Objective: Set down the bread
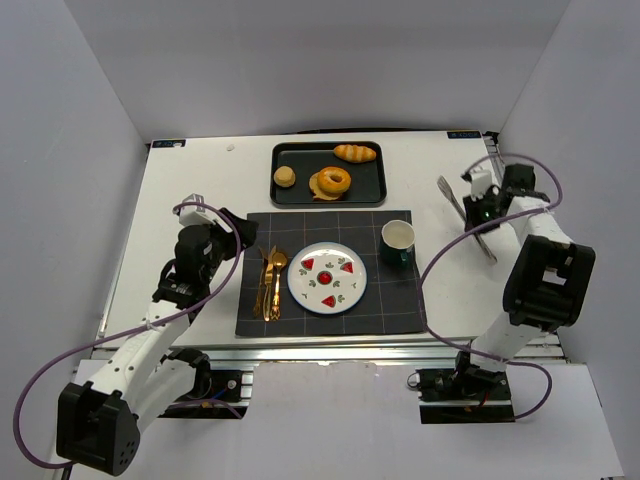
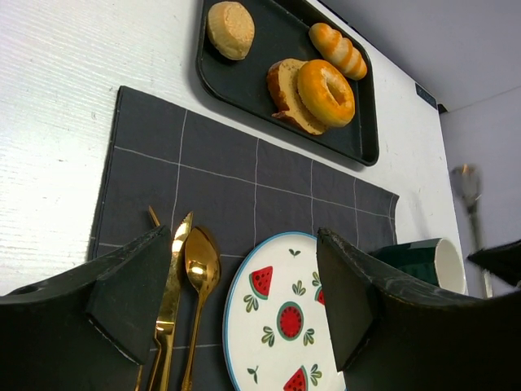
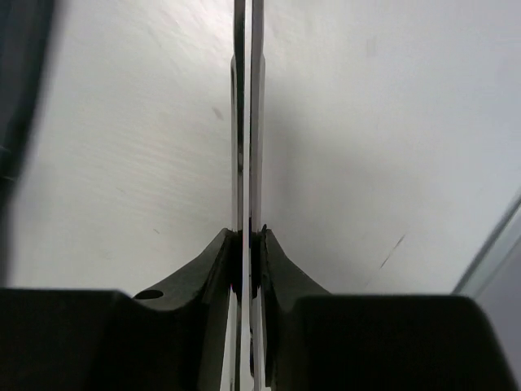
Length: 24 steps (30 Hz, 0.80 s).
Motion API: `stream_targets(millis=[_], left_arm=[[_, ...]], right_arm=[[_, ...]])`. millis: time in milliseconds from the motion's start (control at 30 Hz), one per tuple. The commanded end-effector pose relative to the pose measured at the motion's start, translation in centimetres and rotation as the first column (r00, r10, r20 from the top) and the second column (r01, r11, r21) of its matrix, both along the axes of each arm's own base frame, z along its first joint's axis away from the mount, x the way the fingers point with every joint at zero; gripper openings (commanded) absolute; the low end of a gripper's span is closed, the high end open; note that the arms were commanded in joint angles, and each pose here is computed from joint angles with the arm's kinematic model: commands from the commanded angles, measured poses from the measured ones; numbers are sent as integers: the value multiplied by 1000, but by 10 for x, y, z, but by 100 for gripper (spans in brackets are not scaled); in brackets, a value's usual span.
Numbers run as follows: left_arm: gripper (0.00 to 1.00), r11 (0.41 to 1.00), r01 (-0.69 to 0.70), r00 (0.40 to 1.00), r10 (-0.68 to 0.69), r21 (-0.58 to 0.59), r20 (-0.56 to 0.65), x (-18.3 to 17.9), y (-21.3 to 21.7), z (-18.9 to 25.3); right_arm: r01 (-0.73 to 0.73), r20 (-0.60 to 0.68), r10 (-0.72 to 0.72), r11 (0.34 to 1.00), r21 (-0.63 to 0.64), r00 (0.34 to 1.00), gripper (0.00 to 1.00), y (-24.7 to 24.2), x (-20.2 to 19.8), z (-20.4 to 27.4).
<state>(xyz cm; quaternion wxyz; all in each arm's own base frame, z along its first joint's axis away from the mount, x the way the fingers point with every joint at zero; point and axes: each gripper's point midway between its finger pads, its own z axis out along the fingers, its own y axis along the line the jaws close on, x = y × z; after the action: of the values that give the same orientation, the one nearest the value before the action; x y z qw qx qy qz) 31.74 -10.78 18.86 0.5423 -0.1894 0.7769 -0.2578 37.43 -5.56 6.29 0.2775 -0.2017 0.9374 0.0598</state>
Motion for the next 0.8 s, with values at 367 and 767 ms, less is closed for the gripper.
stream_targets(millis=[367, 767], left_arm=[[81, 1000, -13, 999, 13, 1, 37, -1, 4, 23], [81, 999, -44, 998, 45, -9, 39, -12, 12, 20]], right_arm=[[-578, 347, 583, 805, -131, 734, 29, 217, 81, 153], [-657, 339, 700, 711, -248, 629, 35, 280, 84, 149]])
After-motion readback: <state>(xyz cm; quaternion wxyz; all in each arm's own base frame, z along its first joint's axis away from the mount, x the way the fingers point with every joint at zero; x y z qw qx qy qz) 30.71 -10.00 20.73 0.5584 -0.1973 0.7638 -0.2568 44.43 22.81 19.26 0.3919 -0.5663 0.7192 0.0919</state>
